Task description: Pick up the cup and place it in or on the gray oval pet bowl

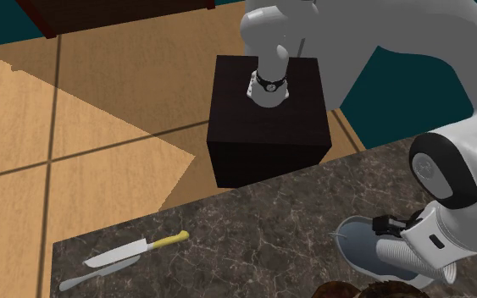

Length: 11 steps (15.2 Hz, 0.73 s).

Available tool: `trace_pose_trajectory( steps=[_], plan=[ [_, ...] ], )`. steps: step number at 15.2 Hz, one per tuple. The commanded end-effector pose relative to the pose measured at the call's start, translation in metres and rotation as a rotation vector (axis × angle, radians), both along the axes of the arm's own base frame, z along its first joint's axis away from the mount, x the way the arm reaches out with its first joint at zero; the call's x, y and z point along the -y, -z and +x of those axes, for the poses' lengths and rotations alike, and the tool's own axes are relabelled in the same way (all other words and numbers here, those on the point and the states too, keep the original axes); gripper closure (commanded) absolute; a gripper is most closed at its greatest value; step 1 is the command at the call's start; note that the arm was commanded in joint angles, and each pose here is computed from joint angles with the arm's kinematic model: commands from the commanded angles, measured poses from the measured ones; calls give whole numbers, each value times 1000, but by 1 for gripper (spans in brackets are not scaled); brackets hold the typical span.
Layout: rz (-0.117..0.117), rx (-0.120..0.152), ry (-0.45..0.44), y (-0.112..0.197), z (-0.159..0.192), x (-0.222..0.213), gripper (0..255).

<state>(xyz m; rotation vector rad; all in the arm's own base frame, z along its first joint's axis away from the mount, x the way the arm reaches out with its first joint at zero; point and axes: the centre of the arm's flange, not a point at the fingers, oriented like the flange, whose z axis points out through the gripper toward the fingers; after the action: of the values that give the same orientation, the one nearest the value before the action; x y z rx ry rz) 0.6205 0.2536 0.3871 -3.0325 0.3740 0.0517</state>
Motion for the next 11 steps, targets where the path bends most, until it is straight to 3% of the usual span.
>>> trace_pose_trajectory(
  steps=[1,3,11],
  plan=[
    [0,0,0,-20,1,2,0],
    [0,0,0,-43,1,5,0],
    [0,0,0,-43,1,5,0]
  ],
)
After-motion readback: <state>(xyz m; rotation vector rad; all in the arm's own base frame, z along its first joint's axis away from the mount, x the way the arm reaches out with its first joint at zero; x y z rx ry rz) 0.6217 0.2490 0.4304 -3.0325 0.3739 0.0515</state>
